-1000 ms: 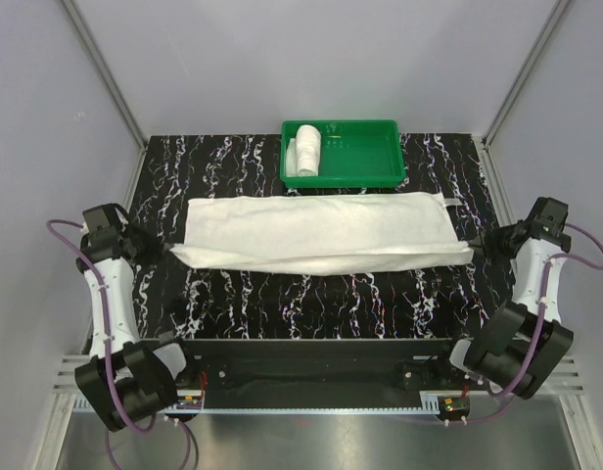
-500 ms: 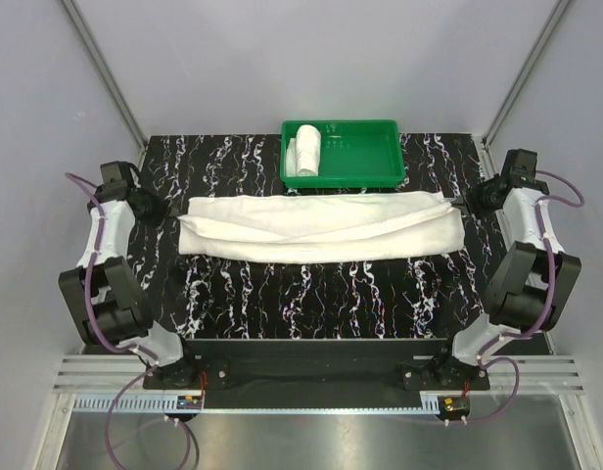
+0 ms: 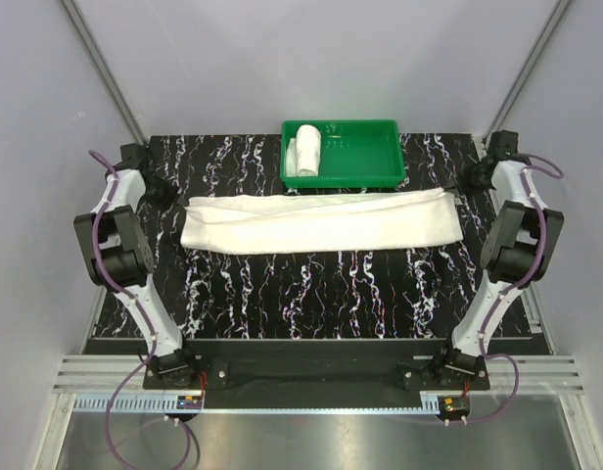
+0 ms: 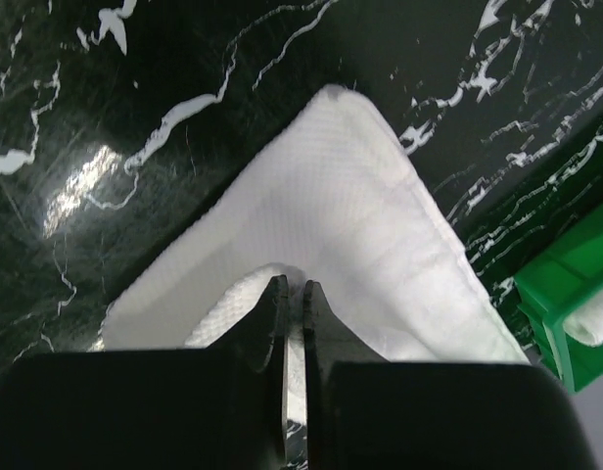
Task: Roll the towels
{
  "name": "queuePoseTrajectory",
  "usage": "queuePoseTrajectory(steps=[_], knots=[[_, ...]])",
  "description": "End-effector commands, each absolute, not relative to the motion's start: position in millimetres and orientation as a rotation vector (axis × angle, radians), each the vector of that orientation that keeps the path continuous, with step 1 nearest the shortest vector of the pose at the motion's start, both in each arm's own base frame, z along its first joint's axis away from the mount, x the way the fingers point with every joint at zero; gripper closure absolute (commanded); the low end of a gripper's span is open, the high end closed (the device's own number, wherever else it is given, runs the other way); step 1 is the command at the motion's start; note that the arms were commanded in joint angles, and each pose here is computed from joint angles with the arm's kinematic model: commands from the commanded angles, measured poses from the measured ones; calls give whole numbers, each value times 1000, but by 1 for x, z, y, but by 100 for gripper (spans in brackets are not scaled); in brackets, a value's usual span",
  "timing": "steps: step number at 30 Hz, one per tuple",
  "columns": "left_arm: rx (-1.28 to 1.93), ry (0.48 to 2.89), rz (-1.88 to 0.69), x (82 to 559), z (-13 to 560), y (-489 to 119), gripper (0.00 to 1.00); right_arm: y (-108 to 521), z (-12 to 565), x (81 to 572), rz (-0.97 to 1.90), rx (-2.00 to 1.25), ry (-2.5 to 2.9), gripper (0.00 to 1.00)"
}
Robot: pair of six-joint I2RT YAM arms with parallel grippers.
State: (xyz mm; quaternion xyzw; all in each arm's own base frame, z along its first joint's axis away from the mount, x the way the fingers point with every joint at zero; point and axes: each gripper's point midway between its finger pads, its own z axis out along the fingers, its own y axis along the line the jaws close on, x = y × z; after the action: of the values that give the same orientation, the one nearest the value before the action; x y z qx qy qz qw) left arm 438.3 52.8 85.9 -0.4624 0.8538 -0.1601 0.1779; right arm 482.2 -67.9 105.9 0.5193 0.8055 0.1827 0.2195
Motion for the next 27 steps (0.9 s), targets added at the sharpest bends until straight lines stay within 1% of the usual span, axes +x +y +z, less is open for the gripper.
queuePoseTrajectory(steps=[1,2,3,4,5,6,7,8,9,10,13,14,15,16,17,18,19,20,21,22,23,24,25,27], knots=[[-1309,2423,-413,454,91,61,91,-64,105,506,516,1393,2230,85],[-1322,2439,-416,456,84,61,83,-66,102,516,517,1384,2237,57],[-1332,2436,-407,459,83,64,77,-66,98,517,513,1394,2256,41],[-1333,2421,-421,466,91,68,69,-68,111,529,538,1361,2234,29],[-1353,2435,-434,469,85,68,65,-69,101,535,533,1371,2254,24],[-1375,2424,-442,472,87,70,55,-69,100,533,522,1372,2285,17],[-1378,2390,-452,479,95,78,49,-73,105,538,504,1365,2277,16],[-1369,2374,-476,485,98,78,46,-78,117,551,496,1331,2252,15],[-1378,2345,-485,490,103,83,41,-81,122,550,470,1335,2259,15],[-1374,2309,-504,497,113,90,40,-88,141,558,445,1304,2218,15],[-1328,2276,-515,507,135,100,37,-97,163,551,369,1269,2206,15],[-1335,2304,-459,499,135,104,37,-98,188,550,371,1218,2158,15],[-1323,2296,-429,498,143,107,38,-99,194,547,359,1199,2145,15],[-1325,2304,-393,492,141,108,38,-102,187,537,310,1211,2155,12],[-1296,2275,-379,484,160,108,38,-105,209,527,279,1177,2124,11],[-1302,2300,-359,470,146,105,38,-108,212,520,250,1173,2114,10],[-1292,2294,-340,461,147,103,38,-105,193,505,229,1191,2160,9],[-1257,2249,-342,449,169,99,38,-101,208,494,236,1165,2140,8],[-1230,2226,-343,444,172,97,38,-99,206,490,249,1150,2129,8],[-1257,2286,-337,420,146,85,38,-89,176,472,266,1167,2201,8],[-1213,2263,-345,408,157,79,39,-84,183,468,295,1130,2178,8],[-1219,2307,-348,391,133,69,39,-77,174,460,327,1122,2207,9],[-1187,2308,-360,382,136,61,39,-71,148,443,323,1145,2266,9],[-1160,2382,-343,363,112,48,39,-65,137,430,335,1117,2300,9]])
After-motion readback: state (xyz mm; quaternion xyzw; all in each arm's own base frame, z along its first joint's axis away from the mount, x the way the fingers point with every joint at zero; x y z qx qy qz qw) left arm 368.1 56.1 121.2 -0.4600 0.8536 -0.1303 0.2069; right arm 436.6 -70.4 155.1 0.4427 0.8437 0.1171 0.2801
